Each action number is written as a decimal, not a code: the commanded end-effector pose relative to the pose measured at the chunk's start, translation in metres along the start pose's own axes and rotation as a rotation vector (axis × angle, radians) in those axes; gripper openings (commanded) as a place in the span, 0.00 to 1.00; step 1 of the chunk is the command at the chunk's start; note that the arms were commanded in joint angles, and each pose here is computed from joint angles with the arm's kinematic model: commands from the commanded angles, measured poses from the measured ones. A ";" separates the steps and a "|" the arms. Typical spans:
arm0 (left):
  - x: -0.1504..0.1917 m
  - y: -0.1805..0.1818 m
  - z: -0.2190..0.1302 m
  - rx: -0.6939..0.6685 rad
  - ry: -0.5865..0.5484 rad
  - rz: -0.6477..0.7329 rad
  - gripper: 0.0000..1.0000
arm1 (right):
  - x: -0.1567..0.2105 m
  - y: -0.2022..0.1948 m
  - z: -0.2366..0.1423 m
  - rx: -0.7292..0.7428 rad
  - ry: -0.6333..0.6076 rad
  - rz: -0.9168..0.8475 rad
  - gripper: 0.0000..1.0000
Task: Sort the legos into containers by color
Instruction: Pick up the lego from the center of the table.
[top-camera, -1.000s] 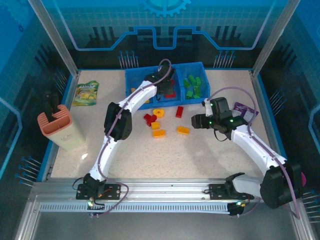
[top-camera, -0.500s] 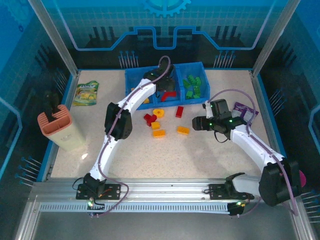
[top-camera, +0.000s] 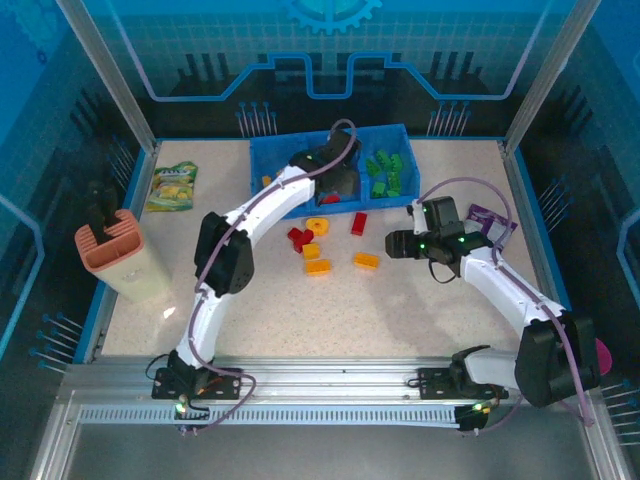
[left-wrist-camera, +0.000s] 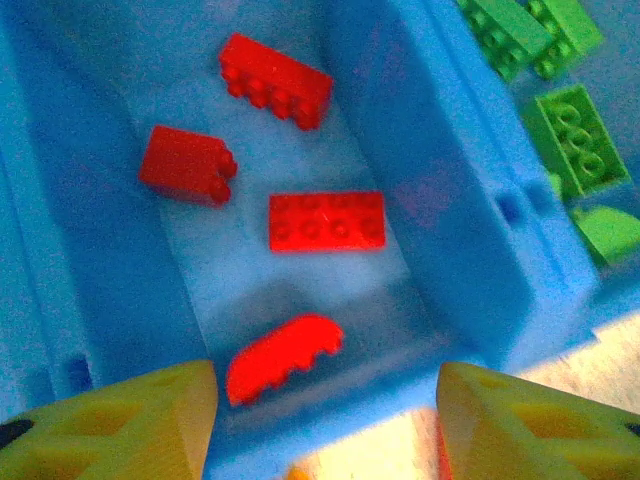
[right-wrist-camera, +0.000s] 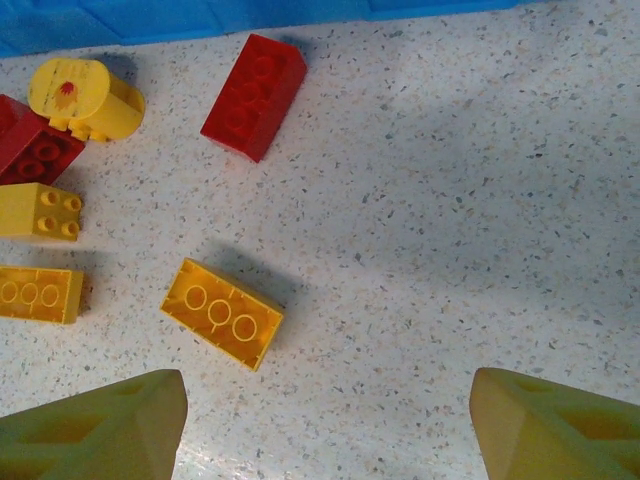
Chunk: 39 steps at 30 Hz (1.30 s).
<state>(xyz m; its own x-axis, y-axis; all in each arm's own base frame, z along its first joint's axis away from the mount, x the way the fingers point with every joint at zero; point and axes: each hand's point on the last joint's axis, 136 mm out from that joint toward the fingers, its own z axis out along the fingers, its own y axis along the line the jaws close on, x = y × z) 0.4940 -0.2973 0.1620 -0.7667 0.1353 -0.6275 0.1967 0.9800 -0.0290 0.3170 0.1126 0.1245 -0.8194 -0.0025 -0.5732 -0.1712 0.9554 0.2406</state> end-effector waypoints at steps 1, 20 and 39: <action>0.019 -0.014 -0.013 -0.026 -0.003 0.044 0.60 | -0.010 0.000 -0.004 -0.014 -0.034 0.013 0.76; 0.100 -0.056 0.057 -0.044 0.154 -0.001 0.65 | -0.008 -0.005 0.000 -0.016 -0.026 0.006 0.77; 0.114 -0.058 0.108 -0.027 0.223 -0.070 0.42 | -0.002 -0.008 0.011 -0.010 0.005 0.010 0.77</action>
<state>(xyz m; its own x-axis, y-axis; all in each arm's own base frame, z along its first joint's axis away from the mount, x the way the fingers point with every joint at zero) 0.4607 -0.3557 0.0222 -0.8753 0.1075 -0.4714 0.1378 0.9900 -0.0303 0.3238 0.1102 0.1182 -0.8247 0.0095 -0.5655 -0.1635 0.9532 0.2545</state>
